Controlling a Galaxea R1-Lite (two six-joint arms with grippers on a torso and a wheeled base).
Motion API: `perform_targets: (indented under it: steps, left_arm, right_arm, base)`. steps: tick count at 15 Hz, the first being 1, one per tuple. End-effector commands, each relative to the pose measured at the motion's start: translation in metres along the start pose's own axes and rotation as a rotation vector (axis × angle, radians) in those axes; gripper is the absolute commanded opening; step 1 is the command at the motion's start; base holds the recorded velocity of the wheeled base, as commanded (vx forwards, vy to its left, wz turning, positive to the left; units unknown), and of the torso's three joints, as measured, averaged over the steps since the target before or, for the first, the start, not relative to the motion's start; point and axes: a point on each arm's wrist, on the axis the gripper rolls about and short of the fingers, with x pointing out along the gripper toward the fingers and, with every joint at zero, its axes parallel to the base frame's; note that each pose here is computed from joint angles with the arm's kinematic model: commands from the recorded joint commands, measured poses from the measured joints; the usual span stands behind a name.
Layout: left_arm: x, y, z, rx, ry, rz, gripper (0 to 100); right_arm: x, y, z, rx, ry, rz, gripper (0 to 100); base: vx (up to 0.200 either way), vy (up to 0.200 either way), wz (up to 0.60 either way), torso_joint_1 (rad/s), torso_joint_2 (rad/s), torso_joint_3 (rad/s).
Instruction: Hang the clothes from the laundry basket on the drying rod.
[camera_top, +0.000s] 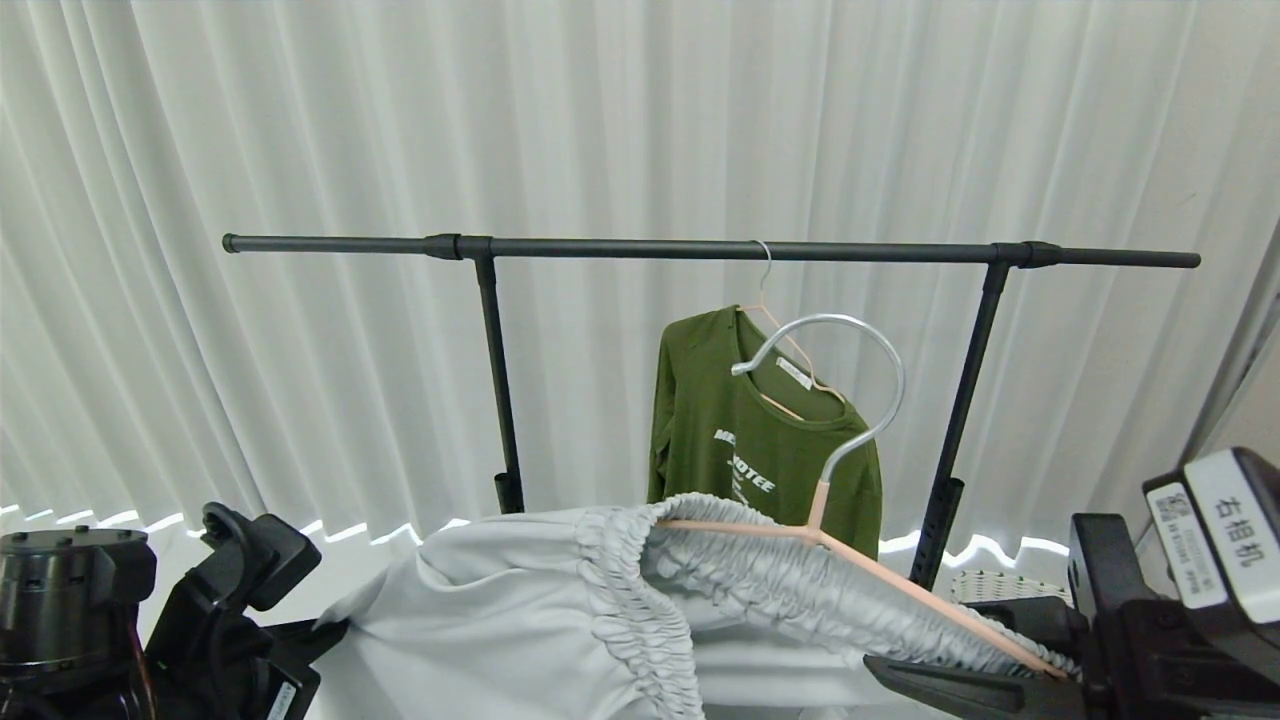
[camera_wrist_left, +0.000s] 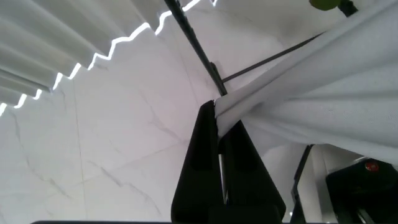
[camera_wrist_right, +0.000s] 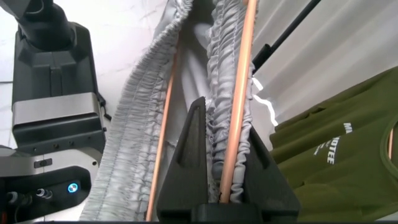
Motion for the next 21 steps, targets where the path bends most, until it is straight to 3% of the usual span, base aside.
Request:
perform_targets:
  steps: [1,2,6,11,16,21]
  left_arm:
    - [0.001,0.0,0.0,0.001,0.003,0.002,0]
    - [0.001,0.0,0.0,0.001,0.001,0.002,100]
    - [-0.007,-0.001,0.003,0.008,-0.04,0.012,100]
    - [-0.031,-0.003,0.009,0.024,-0.173,0.028,100]
    - [-0.04,-0.006,0.005,0.048,-0.187,0.082,100]
    - [-0.044,-0.005,0.004,0.057,-0.191,0.121,100]
  right_arm:
    - [0.0,0.0,0.0,0.0,0.0,0.0,0]
    - [0.0,0.0,0.0,0.0,0.0,0.0,0]
    - [0.0,-0.004,-0.001,0.008,0.009,-0.031,0]
    - [-0.016,-0.029,-0.022,0.097,0.155,-0.191,0]
    - [-0.046,-0.048,-0.048,0.232,0.303,-0.368,0]
    - [-0.059,-0.044,-0.073,0.294,0.365,-0.436,0]
  base:
    - [0.0,0.0,0.0,0.0,0.0,0.0]
    - [0.0,0.0,0.0,0.0,0.0,0.0]
    - [0.0,0.0,0.0,0.0,0.0,0.0]
    - [0.0,0.0,0.0,0.0,0.0,0.0]
    - [0.0,0.0,0.0,0.0,0.0,0.0]
    - [0.0,0.0,0.0,0.0,0.0,0.0]
